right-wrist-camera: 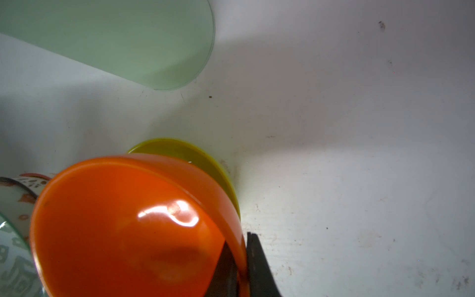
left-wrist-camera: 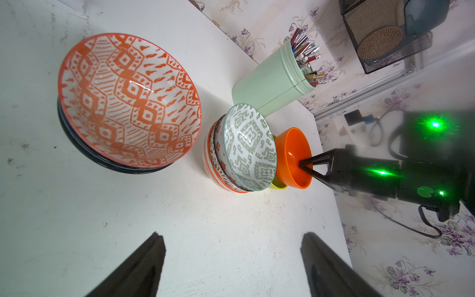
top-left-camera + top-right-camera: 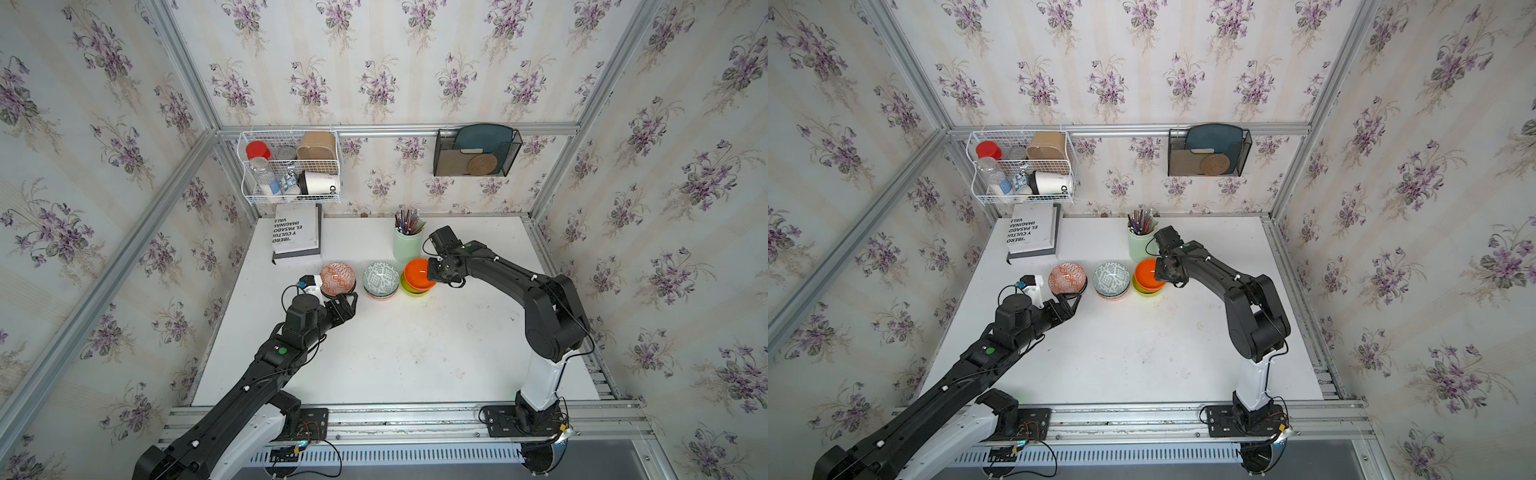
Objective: Stack the bowls
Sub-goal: Place the bowl on the bowl.
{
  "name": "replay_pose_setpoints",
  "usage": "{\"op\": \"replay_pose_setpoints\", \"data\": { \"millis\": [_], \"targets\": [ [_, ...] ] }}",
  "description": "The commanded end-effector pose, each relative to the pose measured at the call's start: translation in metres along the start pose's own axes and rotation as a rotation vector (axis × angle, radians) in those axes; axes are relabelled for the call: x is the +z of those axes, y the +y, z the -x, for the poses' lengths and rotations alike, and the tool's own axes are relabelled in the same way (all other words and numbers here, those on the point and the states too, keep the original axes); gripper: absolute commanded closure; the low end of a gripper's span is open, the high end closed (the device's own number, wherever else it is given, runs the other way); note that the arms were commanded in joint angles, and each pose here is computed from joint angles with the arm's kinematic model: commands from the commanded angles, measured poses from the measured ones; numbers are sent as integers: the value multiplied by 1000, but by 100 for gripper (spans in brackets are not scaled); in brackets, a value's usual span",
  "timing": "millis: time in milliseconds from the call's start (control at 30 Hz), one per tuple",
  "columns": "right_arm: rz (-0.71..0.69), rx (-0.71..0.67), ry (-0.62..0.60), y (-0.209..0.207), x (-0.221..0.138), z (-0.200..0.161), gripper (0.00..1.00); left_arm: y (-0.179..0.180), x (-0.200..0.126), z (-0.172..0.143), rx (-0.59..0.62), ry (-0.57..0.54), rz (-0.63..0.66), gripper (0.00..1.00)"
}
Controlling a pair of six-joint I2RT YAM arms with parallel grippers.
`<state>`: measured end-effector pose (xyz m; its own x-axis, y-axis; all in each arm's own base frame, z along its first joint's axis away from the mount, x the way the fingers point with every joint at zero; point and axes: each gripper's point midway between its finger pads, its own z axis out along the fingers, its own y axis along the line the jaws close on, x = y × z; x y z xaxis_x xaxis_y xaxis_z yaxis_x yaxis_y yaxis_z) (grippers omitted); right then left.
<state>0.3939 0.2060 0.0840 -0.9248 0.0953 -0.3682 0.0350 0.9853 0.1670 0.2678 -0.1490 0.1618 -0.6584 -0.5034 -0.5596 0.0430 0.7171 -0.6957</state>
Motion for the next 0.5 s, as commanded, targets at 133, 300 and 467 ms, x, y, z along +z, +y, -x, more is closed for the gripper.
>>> {"op": "replay_pose_setpoints", "data": {
  "millis": [133, 300, 467],
  "targets": [
    [-12, -21, 4, 4, 5, 1, 100, -5, -1, 6, 17, -28, -20, 13],
    [-34, -34, 12, 5, 9, 1, 100, -5, -2, 6, 17, -34, -23, 13],
    [-40, -35, 14, 6, 9, 2, 100, -4, -2, 6, 17, -37, -23, 13]
  ]
}}
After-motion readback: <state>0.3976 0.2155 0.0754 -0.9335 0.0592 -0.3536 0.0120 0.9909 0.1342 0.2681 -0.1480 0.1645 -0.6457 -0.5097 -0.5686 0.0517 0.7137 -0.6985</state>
